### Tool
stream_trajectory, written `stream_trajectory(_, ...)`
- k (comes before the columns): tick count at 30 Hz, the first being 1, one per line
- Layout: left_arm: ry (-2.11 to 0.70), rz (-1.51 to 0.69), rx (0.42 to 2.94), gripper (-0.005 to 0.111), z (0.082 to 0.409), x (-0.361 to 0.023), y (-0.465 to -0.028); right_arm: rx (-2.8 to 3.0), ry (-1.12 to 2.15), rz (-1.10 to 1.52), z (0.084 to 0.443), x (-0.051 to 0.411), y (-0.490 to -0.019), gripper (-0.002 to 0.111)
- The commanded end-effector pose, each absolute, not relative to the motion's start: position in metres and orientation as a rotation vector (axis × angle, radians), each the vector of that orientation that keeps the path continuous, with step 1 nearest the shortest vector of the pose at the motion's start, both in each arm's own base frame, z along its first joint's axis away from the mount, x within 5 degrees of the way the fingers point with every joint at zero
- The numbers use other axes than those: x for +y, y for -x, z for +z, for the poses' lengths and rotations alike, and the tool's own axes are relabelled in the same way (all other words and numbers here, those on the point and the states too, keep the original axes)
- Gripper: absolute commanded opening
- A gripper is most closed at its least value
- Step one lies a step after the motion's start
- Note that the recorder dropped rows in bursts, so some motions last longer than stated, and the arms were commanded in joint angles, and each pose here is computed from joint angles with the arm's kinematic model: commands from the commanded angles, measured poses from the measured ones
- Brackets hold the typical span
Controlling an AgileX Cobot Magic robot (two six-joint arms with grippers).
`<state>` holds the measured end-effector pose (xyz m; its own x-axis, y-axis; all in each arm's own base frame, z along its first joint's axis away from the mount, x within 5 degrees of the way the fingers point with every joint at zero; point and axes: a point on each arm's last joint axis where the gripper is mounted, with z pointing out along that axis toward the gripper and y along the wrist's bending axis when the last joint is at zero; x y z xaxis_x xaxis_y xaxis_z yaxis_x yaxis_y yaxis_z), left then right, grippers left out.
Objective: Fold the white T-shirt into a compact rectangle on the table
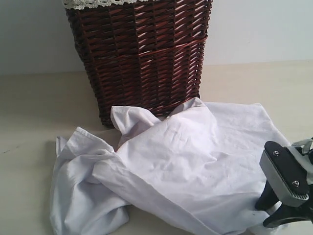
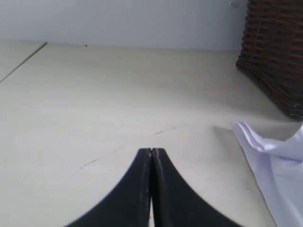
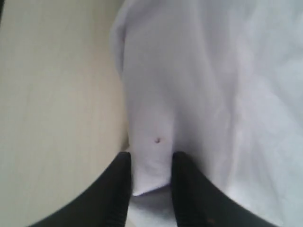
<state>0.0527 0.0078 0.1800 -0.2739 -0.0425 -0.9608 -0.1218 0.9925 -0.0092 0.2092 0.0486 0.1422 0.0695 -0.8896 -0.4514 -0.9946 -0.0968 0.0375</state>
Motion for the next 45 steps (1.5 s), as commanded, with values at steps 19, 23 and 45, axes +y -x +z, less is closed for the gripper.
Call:
stream_trajectory(19,0.119,0.081,1.836,0.0,0.181,0.008,-0.053,2.075,1.527,0.403,0.144,0.056,-0.246,0.0)
stream_trajectory(23,0.119,0.081,1.836,0.0,0.181,0.008,-0.053,1.832,1.794,0.601,0.179,0.064,-0.213,0.012)
stream_trajectory(45,0.119,0.081,1.836,0.0,0.181,0.008,-0.053,2.052,1.87,0.447,0.119,0.047,-0.212,0.04)
